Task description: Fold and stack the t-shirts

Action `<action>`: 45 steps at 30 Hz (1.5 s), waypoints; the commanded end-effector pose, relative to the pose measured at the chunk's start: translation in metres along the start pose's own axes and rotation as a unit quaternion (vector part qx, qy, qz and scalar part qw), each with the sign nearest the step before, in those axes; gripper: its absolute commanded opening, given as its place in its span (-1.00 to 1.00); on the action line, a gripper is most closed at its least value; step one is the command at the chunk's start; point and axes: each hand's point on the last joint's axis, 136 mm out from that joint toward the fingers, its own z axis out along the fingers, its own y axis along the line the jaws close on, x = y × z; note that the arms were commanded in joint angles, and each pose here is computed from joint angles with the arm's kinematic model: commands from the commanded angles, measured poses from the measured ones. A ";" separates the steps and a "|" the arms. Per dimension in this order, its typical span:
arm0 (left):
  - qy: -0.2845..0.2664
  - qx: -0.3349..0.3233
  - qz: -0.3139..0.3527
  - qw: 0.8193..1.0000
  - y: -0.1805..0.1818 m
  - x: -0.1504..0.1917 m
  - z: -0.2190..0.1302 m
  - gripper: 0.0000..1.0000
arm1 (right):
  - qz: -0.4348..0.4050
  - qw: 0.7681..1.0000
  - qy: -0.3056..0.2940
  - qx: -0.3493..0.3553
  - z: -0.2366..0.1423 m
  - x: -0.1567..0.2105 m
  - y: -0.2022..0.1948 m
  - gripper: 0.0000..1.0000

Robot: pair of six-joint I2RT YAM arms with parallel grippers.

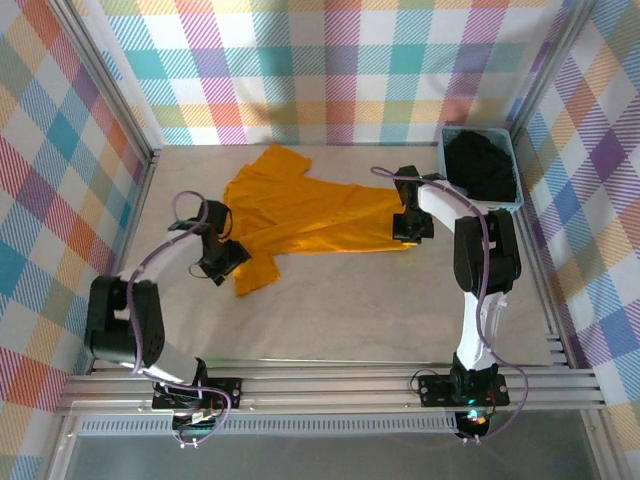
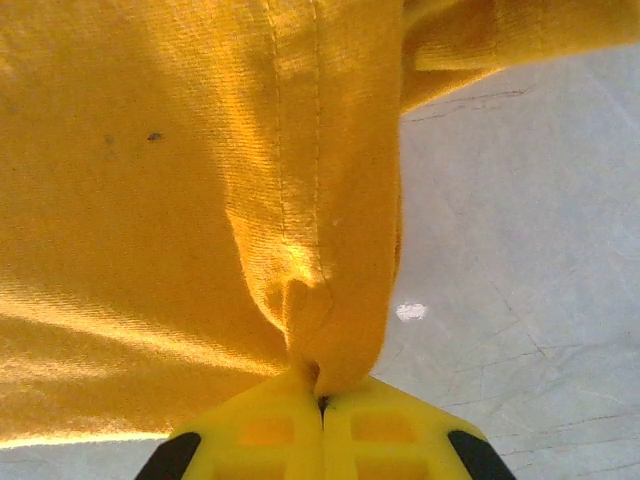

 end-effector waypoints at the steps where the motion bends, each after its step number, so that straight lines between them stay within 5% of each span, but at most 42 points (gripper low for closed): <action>1: 0.002 -0.050 0.071 0.996 -0.006 0.011 -0.002 0.21 | 0.004 1.000 0.002 -0.010 -0.006 0.002 0.001 -1.00; 7: -0.007 -0.132 0.164 0.977 0.005 0.026 0.004 -0.07 | 0.009 1.000 0.010 -0.016 0.000 0.002 0.004 -1.00; 12: 0.009 -0.152 0.219 0.964 0.011 0.041 0.010 -0.10 | 0.014 1.000 0.013 -0.023 0.003 0.001 0.006 -1.00; 26: 0.037 -0.169 0.268 0.948 0.016 0.052 0.024 -0.17 | 0.018 0.999 0.014 -0.026 0.002 -0.005 0.008 -1.00; 45: 0.001 -0.227 0.281 0.932 0.036 0.035 0.009 -0.59 | 0.019 0.999 0.014 -0.028 0.003 -0.009 0.010 -1.00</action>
